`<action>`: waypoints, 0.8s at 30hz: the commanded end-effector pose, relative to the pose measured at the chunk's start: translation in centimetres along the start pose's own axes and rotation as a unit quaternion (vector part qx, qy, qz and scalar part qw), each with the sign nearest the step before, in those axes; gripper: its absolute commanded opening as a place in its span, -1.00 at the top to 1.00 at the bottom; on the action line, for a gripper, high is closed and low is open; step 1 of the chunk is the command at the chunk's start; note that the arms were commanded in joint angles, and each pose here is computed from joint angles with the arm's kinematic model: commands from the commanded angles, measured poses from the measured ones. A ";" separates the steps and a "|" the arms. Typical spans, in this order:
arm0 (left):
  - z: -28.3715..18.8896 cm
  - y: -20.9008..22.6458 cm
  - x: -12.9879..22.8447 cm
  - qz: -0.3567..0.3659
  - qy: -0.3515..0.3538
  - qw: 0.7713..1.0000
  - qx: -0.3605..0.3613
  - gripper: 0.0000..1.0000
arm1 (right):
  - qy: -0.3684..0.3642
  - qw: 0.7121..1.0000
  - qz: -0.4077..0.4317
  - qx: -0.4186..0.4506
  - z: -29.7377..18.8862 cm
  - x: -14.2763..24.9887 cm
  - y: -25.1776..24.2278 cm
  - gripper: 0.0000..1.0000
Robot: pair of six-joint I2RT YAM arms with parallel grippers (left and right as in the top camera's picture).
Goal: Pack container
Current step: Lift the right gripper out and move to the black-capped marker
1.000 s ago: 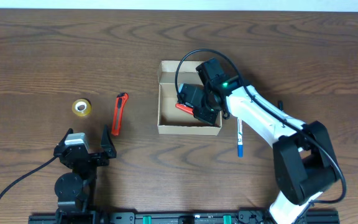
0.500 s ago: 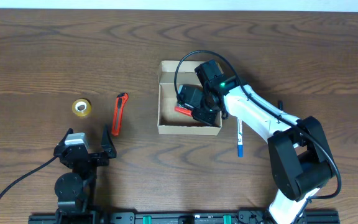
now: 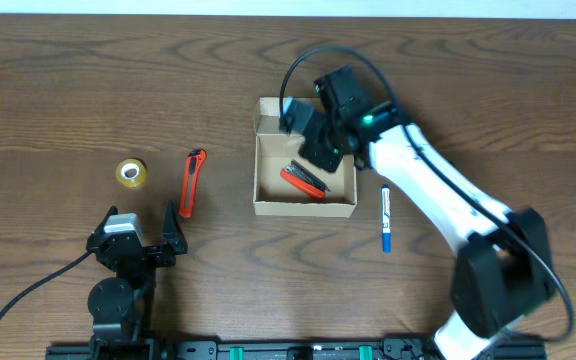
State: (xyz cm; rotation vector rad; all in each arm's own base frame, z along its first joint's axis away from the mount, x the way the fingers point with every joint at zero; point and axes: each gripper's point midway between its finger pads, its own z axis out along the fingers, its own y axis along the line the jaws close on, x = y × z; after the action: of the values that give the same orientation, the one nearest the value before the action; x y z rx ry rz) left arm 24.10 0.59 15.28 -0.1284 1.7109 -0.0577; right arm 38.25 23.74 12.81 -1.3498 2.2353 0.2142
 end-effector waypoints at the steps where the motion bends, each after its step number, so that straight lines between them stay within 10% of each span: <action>1: 0.2 0.1 1.8 -0.003 0.022 1.000 0.000 -0.90 | -0.091 0.989 0.096 0.073 -7.0 -4.3 -3.5 0.23; 13: 0.2 0.1 1.8 -0.003 0.022 1.000 0.000 -0.90 | -0.112 0.796 0.538 0.254 -17.1 7.1 -15.1 -0.29; 24: 0.2 0.1 1.8 -0.003 0.023 1.000 0.000 -0.90 | 0.097 0.767 0.578 0.262 -18.0 18.5 -10.7 -0.42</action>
State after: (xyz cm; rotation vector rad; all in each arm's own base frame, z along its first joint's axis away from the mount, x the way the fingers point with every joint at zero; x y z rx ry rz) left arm 24.10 0.59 15.28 -0.1286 1.7109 -0.0574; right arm 35.28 -2.08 20.39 0.4164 2.6882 -0.0980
